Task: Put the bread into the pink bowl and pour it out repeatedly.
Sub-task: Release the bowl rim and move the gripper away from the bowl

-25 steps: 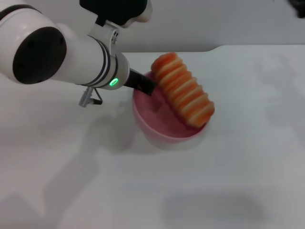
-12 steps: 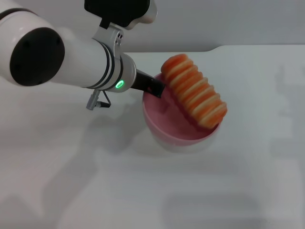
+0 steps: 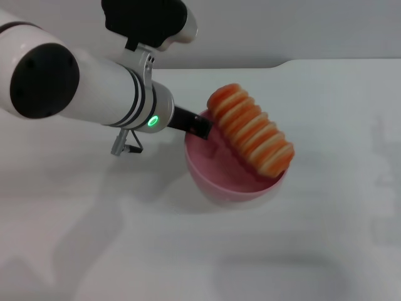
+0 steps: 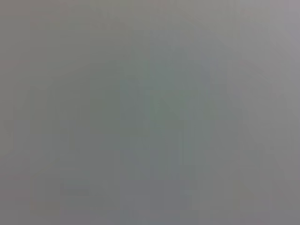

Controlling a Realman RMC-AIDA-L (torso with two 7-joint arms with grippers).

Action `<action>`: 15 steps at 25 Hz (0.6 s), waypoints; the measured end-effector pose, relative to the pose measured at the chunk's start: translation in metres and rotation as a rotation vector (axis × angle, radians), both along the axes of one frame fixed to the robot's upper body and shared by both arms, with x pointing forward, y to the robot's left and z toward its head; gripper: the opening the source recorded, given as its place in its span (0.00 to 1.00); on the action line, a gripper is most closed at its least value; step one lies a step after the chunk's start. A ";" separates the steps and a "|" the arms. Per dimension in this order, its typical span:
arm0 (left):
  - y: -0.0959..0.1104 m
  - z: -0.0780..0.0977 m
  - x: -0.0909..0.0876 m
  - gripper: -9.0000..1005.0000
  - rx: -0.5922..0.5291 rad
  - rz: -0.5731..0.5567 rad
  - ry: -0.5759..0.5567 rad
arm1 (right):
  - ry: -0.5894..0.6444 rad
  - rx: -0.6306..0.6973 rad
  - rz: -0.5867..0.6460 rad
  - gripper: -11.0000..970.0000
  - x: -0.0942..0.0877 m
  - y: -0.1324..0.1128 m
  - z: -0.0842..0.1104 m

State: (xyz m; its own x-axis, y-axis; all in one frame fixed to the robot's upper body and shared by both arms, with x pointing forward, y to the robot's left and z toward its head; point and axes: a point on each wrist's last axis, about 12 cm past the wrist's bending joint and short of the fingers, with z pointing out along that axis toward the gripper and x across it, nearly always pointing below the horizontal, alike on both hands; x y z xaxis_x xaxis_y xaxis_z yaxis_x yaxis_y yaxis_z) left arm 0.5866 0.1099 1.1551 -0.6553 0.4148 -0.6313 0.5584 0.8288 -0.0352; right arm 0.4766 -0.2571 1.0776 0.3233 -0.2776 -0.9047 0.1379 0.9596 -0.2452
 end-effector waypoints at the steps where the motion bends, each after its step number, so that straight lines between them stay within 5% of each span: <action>1: 0.000 -0.002 0.000 0.06 0.001 0.002 0.003 | 0.003 0.001 0.003 0.62 -0.001 0.001 -0.001; 15: 0.011 -0.025 0.000 0.06 -0.018 0.046 0.022 | 0.055 0.032 0.011 0.62 0.002 0.005 -0.010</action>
